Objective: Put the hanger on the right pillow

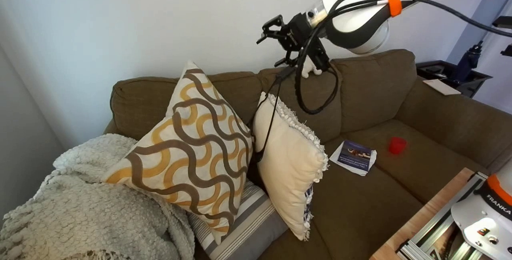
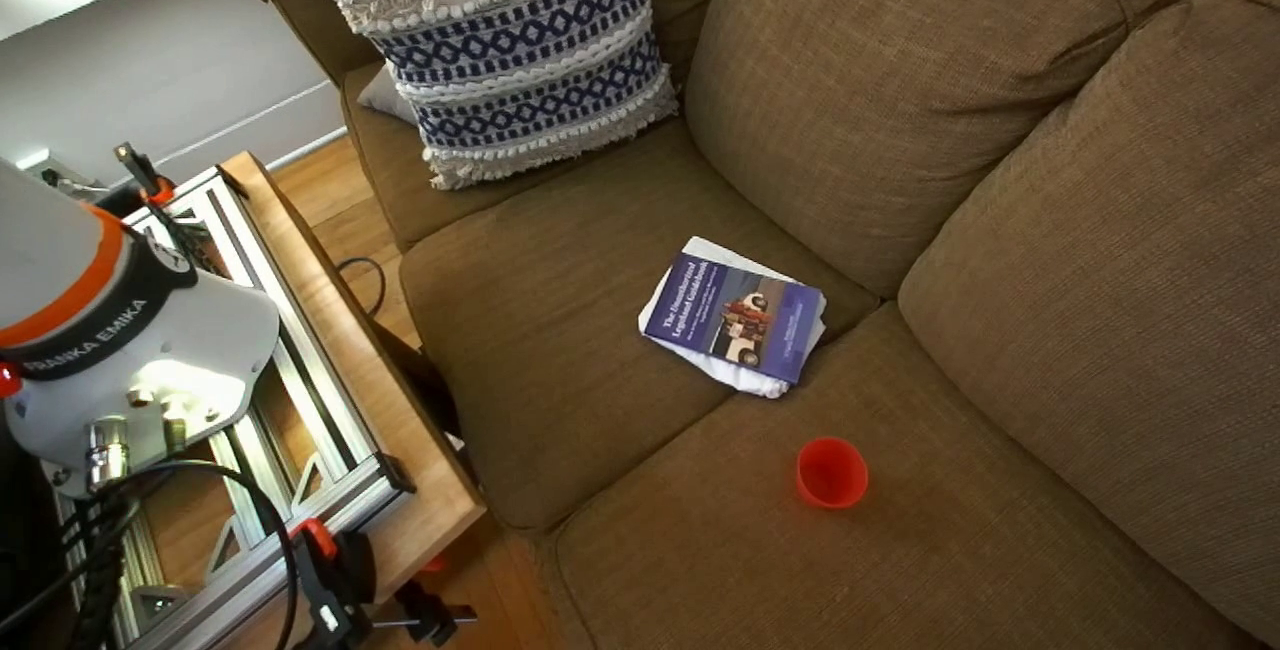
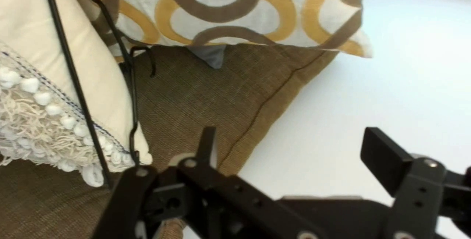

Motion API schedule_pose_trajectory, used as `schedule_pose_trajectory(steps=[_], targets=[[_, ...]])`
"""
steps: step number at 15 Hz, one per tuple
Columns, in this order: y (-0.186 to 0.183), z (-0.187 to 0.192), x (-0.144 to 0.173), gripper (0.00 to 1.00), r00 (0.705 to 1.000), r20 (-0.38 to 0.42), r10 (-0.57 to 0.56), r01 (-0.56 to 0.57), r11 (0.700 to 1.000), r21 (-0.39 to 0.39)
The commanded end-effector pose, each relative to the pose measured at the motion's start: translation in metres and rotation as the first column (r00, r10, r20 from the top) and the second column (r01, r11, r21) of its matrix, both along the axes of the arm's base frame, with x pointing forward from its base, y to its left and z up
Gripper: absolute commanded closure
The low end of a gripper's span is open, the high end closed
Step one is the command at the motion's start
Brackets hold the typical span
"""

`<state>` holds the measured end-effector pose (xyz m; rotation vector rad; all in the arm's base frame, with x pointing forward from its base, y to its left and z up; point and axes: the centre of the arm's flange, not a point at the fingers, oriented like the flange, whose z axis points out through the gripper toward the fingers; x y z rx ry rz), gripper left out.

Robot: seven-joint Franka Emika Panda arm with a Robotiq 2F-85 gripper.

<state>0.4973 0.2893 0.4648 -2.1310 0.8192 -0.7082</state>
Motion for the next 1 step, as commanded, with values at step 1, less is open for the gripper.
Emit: schedule_pose_trajectory(steps=[1], targets=[[0.0034, 0.0116, -0.0065, 0.00, 0.999, 0.033, -0.004, 0.003, 1.000, 0.023]])
